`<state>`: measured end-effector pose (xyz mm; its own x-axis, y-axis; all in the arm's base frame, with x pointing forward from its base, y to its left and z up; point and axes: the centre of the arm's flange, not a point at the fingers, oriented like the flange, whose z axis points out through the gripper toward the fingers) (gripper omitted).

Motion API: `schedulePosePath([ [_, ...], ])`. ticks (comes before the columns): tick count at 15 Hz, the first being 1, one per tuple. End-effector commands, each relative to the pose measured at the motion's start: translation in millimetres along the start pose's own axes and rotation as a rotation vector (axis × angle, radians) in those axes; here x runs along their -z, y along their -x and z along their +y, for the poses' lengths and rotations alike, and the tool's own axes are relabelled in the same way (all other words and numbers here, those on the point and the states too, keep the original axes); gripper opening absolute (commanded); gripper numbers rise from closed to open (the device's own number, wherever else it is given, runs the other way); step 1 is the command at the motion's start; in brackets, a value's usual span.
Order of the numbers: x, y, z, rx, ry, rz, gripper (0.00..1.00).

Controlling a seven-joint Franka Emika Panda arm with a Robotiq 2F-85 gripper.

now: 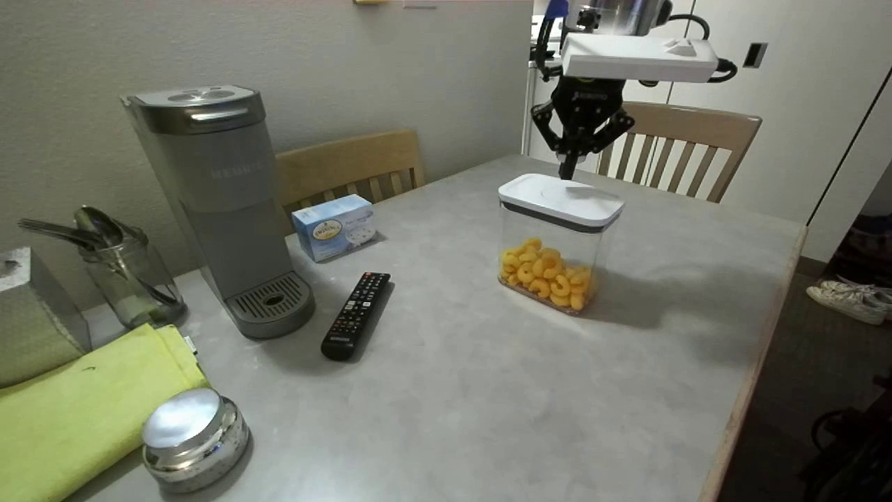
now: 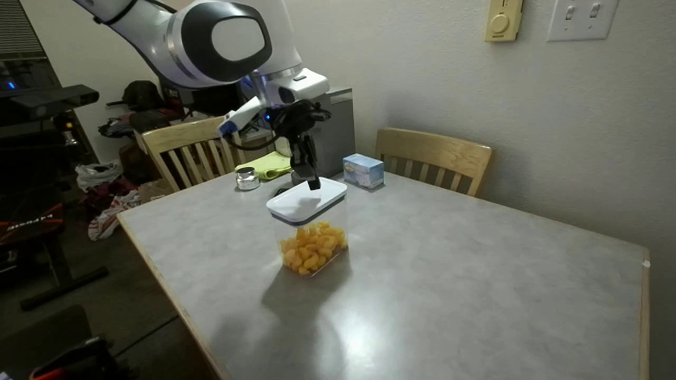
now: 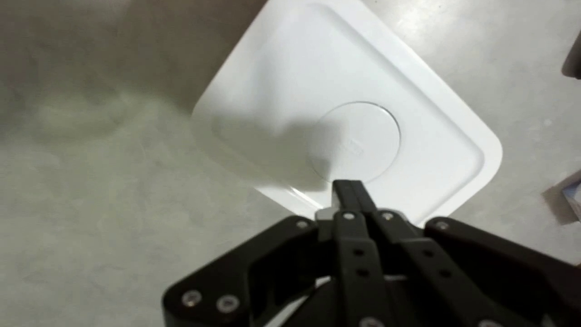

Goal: Place the white lid on top of the clear food container

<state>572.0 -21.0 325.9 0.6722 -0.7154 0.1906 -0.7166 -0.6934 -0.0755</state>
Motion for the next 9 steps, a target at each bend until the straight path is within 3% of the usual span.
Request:
schedulePosePath([
  [1, 22.0, 4.6, 5.5, 0.003, 0.015, 0.024, 0.00],
  [5, 35.3, 1.8, 5.3, 0.001, 0.005, 0.045, 0.06],
  [6, 35.8, 1.1, 5.3, -0.001, 0.002, 0.053, 0.31],
  [7, 31.6, -4.7, -1.1, 0.007, -0.017, 0.047, 0.16],
  [8, 31.8, -4.7, -1.2, 0.007, -0.017, 0.047, 0.31],
  [9, 31.8, -4.7, -1.2, 0.007, -0.017, 0.047, 0.31],
])
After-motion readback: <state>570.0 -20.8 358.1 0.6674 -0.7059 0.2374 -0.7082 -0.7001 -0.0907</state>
